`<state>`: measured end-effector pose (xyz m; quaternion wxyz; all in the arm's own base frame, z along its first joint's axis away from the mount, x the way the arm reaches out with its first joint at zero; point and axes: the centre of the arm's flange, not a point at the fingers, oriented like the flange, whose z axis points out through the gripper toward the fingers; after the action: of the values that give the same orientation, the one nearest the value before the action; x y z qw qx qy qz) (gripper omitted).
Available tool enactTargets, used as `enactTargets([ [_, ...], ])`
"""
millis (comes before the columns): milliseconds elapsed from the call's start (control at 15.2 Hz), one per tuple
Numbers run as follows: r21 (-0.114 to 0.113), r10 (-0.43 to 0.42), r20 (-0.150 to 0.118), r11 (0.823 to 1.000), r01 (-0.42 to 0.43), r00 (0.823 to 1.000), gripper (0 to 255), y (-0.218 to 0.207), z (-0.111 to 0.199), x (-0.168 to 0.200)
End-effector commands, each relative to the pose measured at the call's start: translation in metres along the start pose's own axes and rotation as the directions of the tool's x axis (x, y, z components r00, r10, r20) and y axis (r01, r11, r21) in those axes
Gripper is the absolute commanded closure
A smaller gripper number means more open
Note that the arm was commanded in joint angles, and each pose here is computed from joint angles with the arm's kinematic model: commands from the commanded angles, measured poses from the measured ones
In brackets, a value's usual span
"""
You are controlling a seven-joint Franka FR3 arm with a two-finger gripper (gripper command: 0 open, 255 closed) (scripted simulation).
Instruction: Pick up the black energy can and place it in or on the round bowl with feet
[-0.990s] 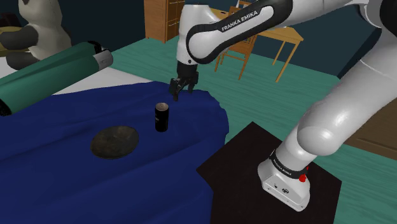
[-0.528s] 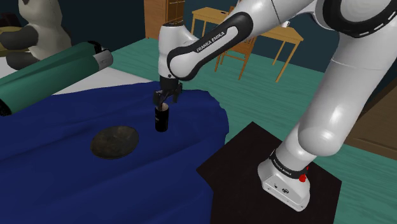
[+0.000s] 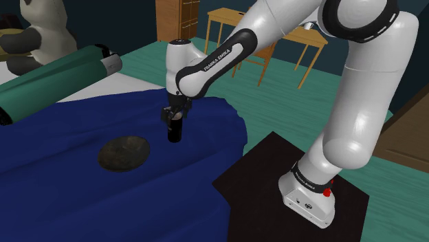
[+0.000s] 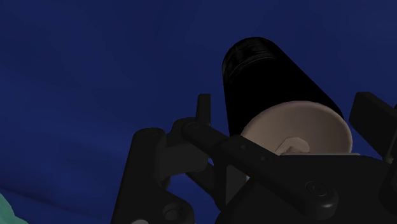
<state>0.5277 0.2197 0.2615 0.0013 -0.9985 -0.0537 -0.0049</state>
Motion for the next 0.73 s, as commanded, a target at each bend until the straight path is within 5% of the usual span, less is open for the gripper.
enactTargets([
  [0, 0.0, 0.0, 0.0, 1.0, 0.0, 1.0, 0, -0.0001, 0.0061, -0.001],
  [462, 0.0, 0.0, 0.0, 1.0, 0.0, 1.0, 0, -0.0001, 0.0061, -0.001],
  [528, 0.0, 0.0, 0.0, 1.0, 0.0, 1.0, 255, -0.0001, 0.0061, -0.001],
  [660, 0.0, 0.0, 0.0, 1.0, 0.0, 1.0, 255, -0.0001, 0.0062, -0.0009],
])
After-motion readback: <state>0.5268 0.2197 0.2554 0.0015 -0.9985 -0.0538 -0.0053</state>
